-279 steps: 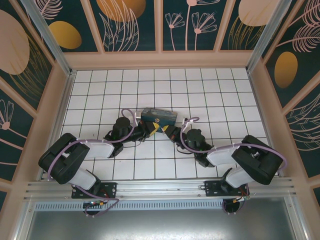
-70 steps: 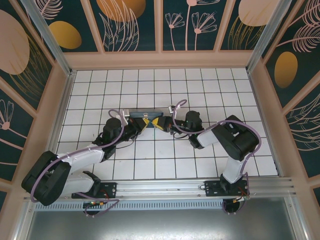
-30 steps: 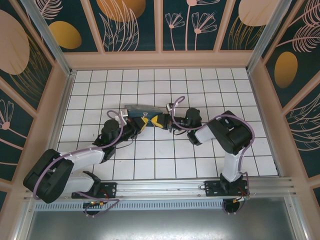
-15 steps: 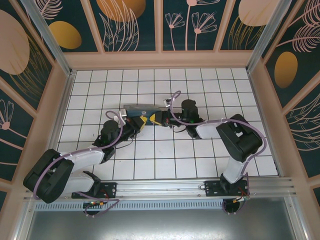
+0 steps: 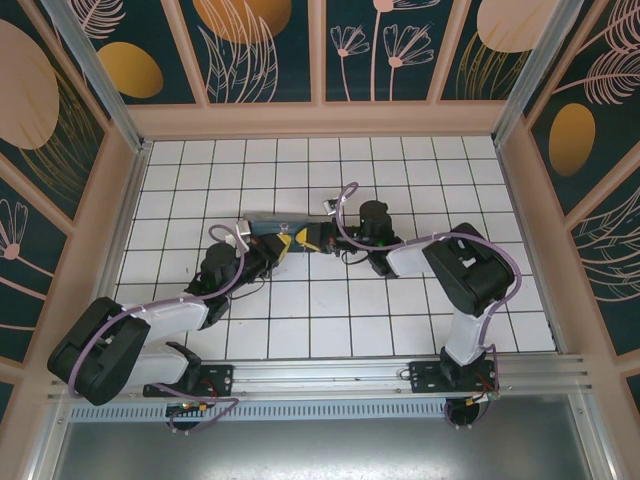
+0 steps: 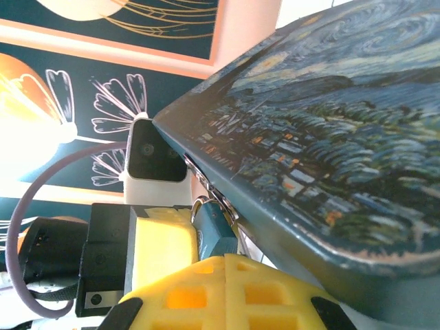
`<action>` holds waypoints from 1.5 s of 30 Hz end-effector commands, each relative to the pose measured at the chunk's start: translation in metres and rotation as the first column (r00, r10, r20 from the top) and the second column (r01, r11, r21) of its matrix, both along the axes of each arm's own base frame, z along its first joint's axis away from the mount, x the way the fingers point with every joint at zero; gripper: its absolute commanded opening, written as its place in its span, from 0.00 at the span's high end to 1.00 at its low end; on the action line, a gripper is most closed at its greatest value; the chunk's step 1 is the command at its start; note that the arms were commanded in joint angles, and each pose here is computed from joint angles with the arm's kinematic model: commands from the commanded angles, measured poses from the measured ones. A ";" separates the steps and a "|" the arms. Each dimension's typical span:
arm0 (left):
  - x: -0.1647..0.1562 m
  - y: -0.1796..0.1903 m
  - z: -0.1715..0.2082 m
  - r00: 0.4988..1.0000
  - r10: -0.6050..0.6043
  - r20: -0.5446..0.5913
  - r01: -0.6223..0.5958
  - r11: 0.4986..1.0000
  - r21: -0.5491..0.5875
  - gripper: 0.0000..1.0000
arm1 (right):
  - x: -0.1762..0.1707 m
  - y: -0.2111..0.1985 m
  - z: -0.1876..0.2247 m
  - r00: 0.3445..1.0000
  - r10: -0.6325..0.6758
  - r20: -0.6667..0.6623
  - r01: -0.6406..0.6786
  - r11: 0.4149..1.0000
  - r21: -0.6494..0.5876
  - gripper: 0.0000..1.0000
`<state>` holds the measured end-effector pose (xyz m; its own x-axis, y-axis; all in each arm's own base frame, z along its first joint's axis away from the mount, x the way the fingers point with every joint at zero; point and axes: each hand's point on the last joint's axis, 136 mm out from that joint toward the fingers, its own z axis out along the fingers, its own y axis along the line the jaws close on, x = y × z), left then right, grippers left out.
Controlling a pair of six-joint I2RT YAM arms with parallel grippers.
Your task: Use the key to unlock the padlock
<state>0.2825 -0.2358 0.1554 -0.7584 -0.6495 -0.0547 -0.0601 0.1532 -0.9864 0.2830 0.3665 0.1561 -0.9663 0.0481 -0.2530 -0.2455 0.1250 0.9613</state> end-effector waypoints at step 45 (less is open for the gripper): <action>-0.063 -0.044 0.063 0.911 -0.347 0.224 0.376 0.921 -0.102 1.00 | 0.035 -0.004 0.014 0.992 -0.119 -0.037 0.122 0.985 0.121 1.00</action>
<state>0.2809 -0.2344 0.1619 -0.7586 -0.6499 -0.0470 -0.0426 0.1215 -0.9917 0.2903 0.3637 0.1673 -0.9755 0.0747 -0.2070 -0.2052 0.0307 0.9782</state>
